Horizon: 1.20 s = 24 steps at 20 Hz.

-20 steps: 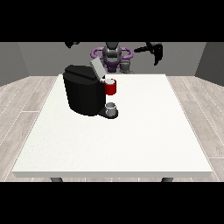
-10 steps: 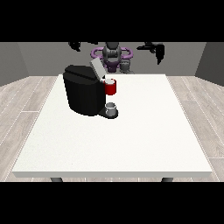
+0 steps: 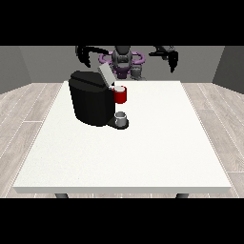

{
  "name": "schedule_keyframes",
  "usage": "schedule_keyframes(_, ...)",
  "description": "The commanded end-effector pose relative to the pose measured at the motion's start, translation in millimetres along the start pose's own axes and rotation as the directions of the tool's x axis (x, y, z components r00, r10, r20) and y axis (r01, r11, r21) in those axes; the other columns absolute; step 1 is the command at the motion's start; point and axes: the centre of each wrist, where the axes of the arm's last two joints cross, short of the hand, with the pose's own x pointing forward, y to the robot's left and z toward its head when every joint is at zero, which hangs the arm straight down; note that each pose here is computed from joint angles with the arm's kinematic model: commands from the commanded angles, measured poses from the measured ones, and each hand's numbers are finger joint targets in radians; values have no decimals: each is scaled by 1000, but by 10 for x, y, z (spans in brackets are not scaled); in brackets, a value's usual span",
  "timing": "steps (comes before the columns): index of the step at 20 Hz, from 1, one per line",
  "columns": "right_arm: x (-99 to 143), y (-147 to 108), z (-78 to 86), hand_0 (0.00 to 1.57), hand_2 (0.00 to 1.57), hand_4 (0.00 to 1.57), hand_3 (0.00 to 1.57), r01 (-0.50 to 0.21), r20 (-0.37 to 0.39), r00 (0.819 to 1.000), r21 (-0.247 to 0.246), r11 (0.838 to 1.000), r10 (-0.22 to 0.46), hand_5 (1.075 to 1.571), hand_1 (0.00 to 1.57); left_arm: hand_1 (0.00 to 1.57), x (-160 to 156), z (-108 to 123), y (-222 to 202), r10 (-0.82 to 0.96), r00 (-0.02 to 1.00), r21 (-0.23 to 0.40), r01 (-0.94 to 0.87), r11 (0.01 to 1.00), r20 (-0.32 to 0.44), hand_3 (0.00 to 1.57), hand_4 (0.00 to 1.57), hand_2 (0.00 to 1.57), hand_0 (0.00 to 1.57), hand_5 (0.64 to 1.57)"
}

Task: Insert the coffee pod into the coffee machine and close the lid

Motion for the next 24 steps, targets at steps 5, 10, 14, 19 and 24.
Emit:
schedule_keyframes(5,58,232,-269,0,0,0,0,-14,51,999,40,999,12,1571,0,0,287,135,168,-31,998,54,27,998,62,0,0,0,0,1571)
schedule_keyframes(10,147,310,-351,0,0,0,0,-45,10,999,82,996,44,1571,0,0,325,212,113,-53,998,87,52,995,15,0,0,0,0,1571)
schedule_keyframes(14,95,215,-360,0,0,0,0,-56,56,997,114,992,50,1571,0,0,353,290,194,-47,996,115,38,993,70,0,0,0,0,1571)
schedule_keyframes(19,323,443,-580,0,0,0,0,-38,97,995,83,996,30,1571,0,0,451,284,352,-51,994,97,41,994,100,0,0,0,0,1571)
schedule_keyframes(24,324,601,-605,0,0,0,0,-66,105,993,131,989,53,1571,0,0,263,326,236,-82,992,132,69,989,95,0,0,0,0,1571)
